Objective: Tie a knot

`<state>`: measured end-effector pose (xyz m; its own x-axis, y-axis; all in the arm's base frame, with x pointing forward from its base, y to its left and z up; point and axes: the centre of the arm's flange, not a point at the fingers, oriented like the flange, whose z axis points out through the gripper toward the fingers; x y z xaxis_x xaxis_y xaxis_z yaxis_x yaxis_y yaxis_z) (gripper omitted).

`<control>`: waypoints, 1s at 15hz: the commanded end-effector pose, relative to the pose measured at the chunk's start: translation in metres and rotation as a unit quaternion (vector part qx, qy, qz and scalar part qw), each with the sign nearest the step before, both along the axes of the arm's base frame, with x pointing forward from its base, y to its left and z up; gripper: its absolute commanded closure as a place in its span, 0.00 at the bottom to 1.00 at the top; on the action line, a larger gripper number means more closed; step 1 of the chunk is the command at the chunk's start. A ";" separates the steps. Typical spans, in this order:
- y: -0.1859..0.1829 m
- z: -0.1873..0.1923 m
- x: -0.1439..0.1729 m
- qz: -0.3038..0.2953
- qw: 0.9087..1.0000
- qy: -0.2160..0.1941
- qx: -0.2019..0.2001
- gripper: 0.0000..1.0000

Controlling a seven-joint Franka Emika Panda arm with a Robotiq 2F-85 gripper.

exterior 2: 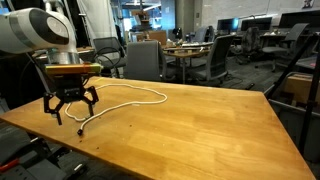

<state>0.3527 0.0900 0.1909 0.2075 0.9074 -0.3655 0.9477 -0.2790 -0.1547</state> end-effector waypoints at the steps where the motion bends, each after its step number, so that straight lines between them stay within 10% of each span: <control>1: 0.001 -0.007 0.004 0.076 0.997 0.005 -0.024 0.00; 7: -0.012 0.019 -0.042 0.192 0.978 -0.078 0.020 0.00; 10: -0.020 0.026 -0.014 0.199 0.967 -0.130 0.089 0.00; 15: -0.005 0.016 0.023 0.187 0.972 -0.126 0.071 0.00</control>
<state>0.3754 0.0850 0.2070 -0.0812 0.9741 -0.2109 0.9915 0.1006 0.0827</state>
